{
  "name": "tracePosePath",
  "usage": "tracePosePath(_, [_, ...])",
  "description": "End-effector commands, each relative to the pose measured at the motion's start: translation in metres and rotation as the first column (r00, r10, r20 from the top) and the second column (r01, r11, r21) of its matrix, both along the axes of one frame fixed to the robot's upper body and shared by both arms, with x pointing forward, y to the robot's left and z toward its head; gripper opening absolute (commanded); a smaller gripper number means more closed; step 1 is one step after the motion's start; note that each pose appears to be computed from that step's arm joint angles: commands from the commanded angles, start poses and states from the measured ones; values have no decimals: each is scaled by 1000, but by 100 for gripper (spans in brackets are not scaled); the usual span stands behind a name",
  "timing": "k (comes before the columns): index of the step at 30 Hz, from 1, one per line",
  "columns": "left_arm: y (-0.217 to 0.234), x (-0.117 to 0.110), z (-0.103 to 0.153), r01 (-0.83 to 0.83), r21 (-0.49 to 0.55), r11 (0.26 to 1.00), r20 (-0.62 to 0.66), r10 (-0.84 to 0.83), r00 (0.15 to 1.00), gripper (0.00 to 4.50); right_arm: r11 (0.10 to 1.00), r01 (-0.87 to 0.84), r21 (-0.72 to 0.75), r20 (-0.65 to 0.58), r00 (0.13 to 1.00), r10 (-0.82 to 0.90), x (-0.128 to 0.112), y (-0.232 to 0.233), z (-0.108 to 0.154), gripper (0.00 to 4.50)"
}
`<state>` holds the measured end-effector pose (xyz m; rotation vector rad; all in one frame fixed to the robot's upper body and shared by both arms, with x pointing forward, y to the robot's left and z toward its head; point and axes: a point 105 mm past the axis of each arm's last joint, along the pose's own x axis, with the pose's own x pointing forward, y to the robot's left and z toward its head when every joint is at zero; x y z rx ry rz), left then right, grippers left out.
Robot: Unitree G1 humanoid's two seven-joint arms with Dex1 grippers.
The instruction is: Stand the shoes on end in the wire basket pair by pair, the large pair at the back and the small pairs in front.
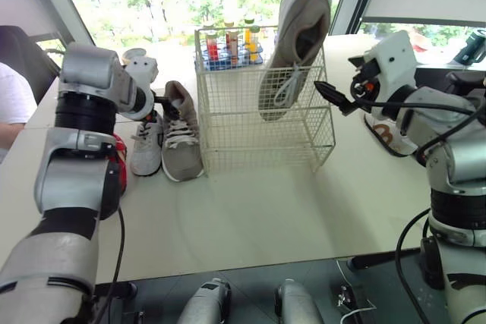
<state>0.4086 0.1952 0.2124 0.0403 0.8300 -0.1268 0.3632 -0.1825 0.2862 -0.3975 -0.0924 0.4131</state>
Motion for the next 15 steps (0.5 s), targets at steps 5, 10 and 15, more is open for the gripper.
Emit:
tracePosePath(5, [0, 7, 8, -22, 8, 1000, 55, 21, 998, 450, 1000, 3, -17, 60, 998, -2, -7, 0, 13, 448])
tracePosePath(10, [-4, 10, 4, -35, -6, 999, 50, 35, 998, 450, 1000, 6, -14, 58, 998, -5, -7, 0, 12, 448])
tracePosePath(15, [-7, 13, -10, -47, -34, 998, 25, 48, 999, 450, 1000, 6, -15, 57, 998, -5, -8, 0, 11, 448])
